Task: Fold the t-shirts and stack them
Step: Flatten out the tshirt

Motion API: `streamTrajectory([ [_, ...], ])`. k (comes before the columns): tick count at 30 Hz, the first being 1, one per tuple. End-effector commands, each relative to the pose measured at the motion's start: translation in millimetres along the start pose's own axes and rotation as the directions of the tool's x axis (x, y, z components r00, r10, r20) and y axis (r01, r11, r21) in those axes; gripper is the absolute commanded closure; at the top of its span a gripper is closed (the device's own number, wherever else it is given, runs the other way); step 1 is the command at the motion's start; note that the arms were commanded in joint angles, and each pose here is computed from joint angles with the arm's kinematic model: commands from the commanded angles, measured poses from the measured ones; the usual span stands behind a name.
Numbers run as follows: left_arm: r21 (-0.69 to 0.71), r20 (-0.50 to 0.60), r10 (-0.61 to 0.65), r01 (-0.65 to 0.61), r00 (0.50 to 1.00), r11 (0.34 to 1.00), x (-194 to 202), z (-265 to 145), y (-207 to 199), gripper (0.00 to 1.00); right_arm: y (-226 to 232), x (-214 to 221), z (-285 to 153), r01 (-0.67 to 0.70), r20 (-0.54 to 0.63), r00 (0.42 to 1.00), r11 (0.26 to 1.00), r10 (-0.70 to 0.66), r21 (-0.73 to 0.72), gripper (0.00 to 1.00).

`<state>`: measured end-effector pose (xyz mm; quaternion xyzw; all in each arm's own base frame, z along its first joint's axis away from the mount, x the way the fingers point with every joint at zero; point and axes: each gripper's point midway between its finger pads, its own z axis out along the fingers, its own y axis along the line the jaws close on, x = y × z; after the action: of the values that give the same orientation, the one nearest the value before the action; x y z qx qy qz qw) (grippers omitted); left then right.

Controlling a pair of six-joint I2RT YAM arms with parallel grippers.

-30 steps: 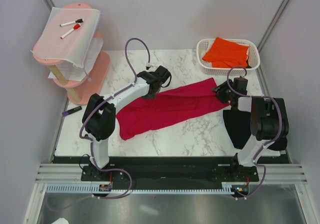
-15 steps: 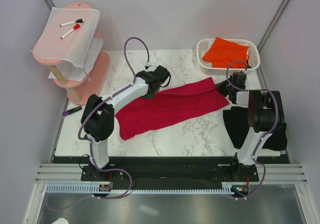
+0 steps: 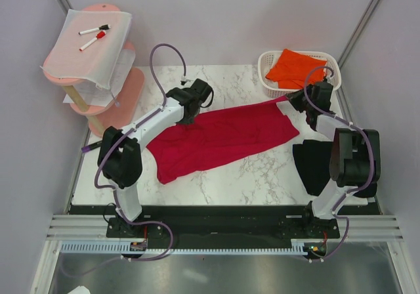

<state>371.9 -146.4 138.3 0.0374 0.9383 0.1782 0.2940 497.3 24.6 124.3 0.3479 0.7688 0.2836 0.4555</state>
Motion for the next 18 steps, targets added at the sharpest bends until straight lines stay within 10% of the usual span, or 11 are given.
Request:
streamTrajectory([
  [1, -0.001, -0.062, 0.078, -0.078, 0.995, 0.997, 14, 11, 3, 0.96, 19, -19, -5, 0.017, 0.03, 0.999, 0.999, -0.016, -0.048, 1.0],
  [9, 0.011, -0.141, 0.112, -0.112, 0.984, 0.994, 31, 40, -19, 0.5, 13, -15, -2, 0.01, 0.015, 1.0, 0.999, -0.009, -0.051, 1.0],
  [18, 0.02, -0.153, 0.117, -0.116, 0.981, 0.993, 38, 53, -28, 0.5, 9, -24, -2, 0.005, 0.027, 1.0, 0.999, -0.004, -0.051, 1.0],
])
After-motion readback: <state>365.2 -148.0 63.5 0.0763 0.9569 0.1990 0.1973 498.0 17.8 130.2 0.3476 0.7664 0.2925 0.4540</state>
